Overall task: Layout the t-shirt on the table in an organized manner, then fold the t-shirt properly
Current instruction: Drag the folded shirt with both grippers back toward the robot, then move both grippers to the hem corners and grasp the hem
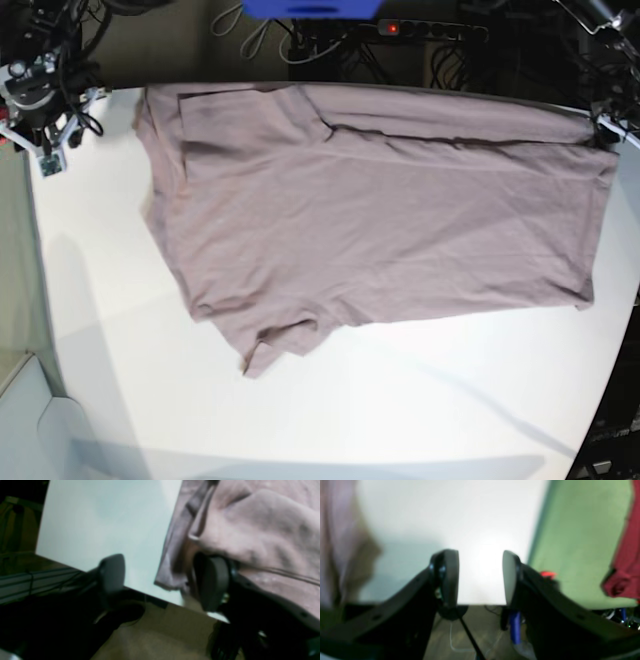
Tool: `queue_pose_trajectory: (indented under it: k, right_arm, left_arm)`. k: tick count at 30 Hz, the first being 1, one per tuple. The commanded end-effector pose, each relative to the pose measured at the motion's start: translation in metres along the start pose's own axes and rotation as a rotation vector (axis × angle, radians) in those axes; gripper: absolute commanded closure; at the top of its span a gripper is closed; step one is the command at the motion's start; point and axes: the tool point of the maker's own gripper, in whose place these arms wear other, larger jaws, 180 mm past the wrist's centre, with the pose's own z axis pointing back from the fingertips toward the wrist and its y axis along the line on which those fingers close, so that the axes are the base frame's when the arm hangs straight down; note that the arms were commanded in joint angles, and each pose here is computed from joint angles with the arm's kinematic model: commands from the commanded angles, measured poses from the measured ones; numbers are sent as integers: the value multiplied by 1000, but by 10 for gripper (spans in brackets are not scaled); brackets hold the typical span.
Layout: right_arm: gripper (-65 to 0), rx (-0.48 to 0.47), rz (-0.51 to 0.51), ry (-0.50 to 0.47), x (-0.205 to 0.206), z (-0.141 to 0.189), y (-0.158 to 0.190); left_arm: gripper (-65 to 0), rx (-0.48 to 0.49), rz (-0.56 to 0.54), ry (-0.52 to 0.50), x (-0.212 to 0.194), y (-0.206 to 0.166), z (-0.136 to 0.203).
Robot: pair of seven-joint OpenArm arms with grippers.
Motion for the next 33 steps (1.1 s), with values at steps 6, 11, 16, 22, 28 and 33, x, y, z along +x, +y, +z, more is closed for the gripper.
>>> queue_pose_trajectory:
  k: [6,11,16,22,28,33]
  right_arm:
    - [-288,-54,-24,-146,58,-3,-20]
    - [-288,-14,7,-255,126,-10,-5]
    - [-289,55,43,-287,192,-26,13]
    - [-341,233,-3,-244,228,-78,50]
    - [-344,385,-77,-292,247,-114,85]
    - [-346,460,-128,-313,249,-130,104]
  left_arm:
    - [-519,8,-10,-79,27,1,9]
    - [-520,-27,18,-93,32,-7,11]
    - [-520,-45,38,-102,47,-13,11]
    - [-520,-49,41,-94,47,-15,10]
    - [-521,-16,71,-105,43,0,16]
    - [-521,8,101,-130,49,11,20]
